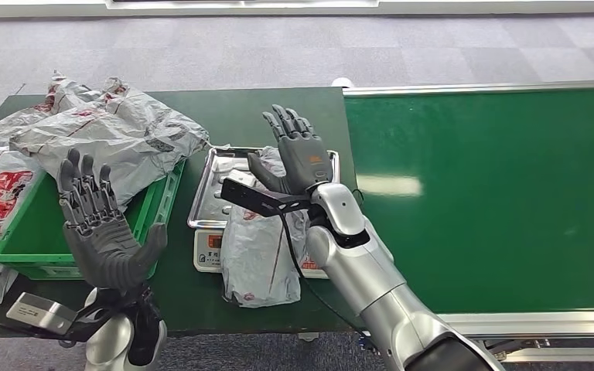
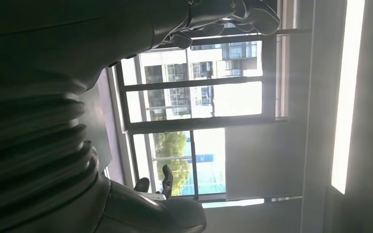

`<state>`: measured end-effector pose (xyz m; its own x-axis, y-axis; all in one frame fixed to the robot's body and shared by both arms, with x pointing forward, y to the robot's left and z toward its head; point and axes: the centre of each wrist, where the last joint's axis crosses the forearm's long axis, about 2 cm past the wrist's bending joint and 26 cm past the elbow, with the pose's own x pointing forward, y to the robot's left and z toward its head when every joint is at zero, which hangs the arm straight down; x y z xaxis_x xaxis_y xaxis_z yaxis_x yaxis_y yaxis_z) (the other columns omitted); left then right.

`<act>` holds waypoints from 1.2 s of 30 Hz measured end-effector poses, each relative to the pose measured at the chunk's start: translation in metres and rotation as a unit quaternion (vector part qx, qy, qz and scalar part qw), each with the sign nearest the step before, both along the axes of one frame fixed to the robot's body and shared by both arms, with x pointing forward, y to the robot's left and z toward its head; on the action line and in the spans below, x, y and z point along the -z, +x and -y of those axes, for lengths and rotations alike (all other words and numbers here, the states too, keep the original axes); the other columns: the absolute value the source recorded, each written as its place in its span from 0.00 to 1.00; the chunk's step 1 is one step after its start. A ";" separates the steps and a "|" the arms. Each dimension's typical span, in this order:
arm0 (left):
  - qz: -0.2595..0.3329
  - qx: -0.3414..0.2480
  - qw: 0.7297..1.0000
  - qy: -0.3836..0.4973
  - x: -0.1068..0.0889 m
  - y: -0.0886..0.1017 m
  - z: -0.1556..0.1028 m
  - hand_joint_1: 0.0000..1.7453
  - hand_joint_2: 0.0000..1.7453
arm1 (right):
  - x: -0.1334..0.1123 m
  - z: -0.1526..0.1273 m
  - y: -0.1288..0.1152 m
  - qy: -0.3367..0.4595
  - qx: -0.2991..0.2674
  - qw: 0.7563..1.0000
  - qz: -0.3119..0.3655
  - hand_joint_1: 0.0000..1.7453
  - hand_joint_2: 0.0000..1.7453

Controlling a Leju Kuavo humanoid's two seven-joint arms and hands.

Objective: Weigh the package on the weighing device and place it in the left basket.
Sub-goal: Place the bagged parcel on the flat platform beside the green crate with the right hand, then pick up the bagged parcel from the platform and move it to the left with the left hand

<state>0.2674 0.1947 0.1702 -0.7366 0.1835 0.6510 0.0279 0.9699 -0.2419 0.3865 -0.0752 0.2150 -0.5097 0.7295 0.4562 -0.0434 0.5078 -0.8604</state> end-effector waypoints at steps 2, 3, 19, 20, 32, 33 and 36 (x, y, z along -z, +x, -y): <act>-0.001 -0.001 1.000 0.000 0.001 -0.001 -0.001 0.00 1.00 | -0.001 0.002 0.000 0.003 0.003 1.000 0.003 0.00 0.00; 0.000 -0.001 1.000 0.001 0.001 -0.001 -0.002 0.00 1.00 | -0.001 0.004 -0.001 0.010 0.008 1.000 0.010 0.00 0.25; -0.050 -0.014 0.992 0.111 -0.008 0.021 0.005 0.00 1.00 | -0.101 0.132 -0.079 0.280 0.204 0.786 0.512 0.00 1.00; -0.056 -0.018 0.990 0.129 -0.008 0.023 0.005 0.00 1.00 | -0.104 0.135 -0.082 0.281 0.206 0.780 0.520 0.00 1.00; -0.135 -0.020 0.865 0.482 0.018 0.098 0.032 0.00 1.00 | -0.102 0.153 -0.097 0.284 0.206 0.753 0.556 0.00 1.00; -0.140 -0.015 0.856 0.498 0.020 0.103 0.033 0.00 1.00 | -0.101 0.153 -0.097 0.282 0.209 0.756 0.553 0.00 1.00; -0.158 0.012 0.812 0.562 0.028 0.114 0.035 0.00 1.00 | -0.099 0.151 -0.096 0.276 0.217 0.762 0.544 0.00 1.00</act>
